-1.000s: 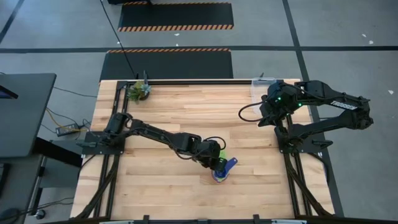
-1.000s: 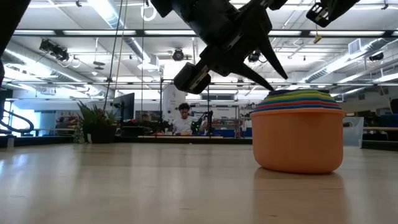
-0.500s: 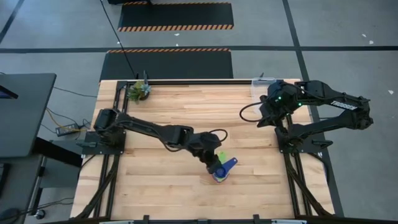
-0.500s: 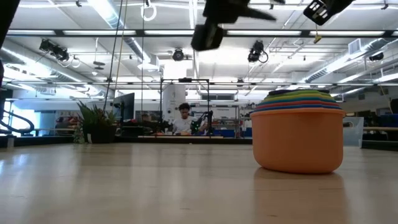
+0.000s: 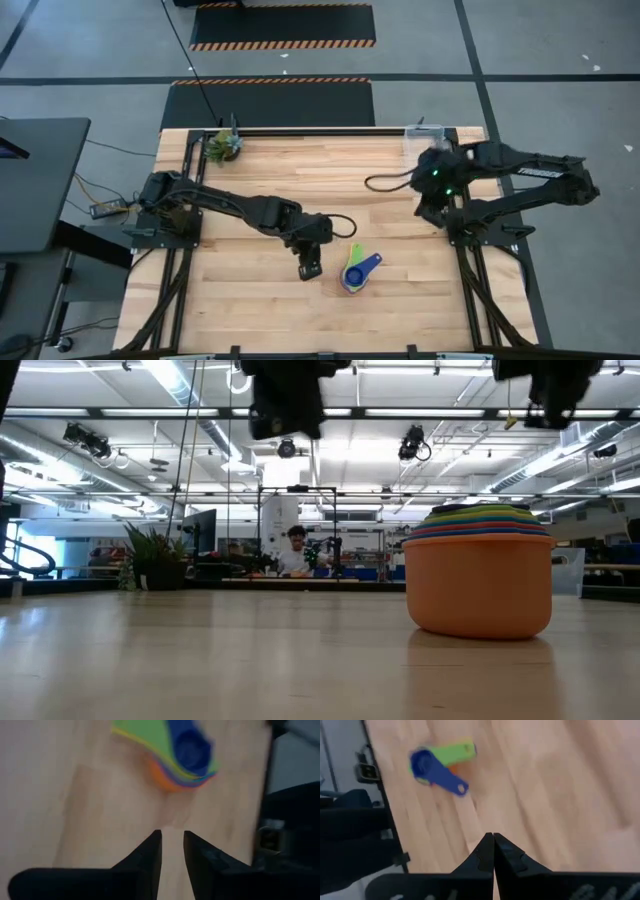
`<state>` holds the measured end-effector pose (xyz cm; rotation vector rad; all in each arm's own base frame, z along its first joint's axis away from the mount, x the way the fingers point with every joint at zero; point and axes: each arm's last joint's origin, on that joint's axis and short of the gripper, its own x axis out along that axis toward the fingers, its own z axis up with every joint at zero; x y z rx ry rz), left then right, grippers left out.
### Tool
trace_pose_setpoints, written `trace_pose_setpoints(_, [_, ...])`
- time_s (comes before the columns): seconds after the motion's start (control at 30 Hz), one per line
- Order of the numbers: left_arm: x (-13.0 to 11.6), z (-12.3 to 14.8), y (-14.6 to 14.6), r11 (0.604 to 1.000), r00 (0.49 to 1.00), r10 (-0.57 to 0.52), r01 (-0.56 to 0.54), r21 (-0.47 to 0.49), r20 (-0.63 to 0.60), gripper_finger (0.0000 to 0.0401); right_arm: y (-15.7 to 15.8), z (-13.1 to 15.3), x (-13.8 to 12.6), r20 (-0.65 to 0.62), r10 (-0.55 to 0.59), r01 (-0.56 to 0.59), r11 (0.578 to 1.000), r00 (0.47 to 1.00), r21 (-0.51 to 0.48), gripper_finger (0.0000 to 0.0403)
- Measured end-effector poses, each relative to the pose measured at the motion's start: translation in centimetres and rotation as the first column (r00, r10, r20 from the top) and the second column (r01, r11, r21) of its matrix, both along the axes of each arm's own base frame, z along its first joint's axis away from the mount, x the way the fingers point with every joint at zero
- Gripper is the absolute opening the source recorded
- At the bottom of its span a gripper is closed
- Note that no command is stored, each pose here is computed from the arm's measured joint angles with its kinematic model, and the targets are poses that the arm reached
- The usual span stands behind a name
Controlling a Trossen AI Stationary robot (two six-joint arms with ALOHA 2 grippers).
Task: Nest measuring cups in basket
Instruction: Stack the dark blue measuring cup on top of the green measuring cup
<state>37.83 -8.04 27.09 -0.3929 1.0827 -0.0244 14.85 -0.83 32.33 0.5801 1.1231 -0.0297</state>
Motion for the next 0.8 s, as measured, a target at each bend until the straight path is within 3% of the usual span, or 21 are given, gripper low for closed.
trace_pose_setpoints(0.17, [0.3, -1.0, 0.2, 0.994, 0.999, -0.052, 0.052, 0.097, -0.001, 0.0087, 1.4, -3.9, 0.8, -0.08, -0.02, 0.028, 0.995, 0.997, 0.099, 0.0004])
trace_pose_setpoints(0.4, [0.2, -4.7, 0.2, 0.987, 0.993, -0.113, 0.109, 0.119, 0.024, 0.0087, 3.9, -6.9, 2.9, 0.003, -0.039, 0.038, 0.978, 0.999, 0.205, 0.0004])
trace_pose_setpoints(0.63, [0.5, -7.0, 1.0, 0.991, 0.988, -0.094, 0.081, 0.107, 0.122, 0.0087, 6.2, -10.1, 5.0, -0.034, -0.112, 0.116, 0.976, 0.993, 0.183, 0.0002])
trace_pose_setpoints(0.8, [0.6, -8.3, 1.2, 0.993, 0.967, -0.103, 0.088, 0.076, 0.232, 0.0087, 7.4, -11.7, 6.1, -0.076, -0.051, 0.063, 0.984, 0.996, 0.165, 0.0002])
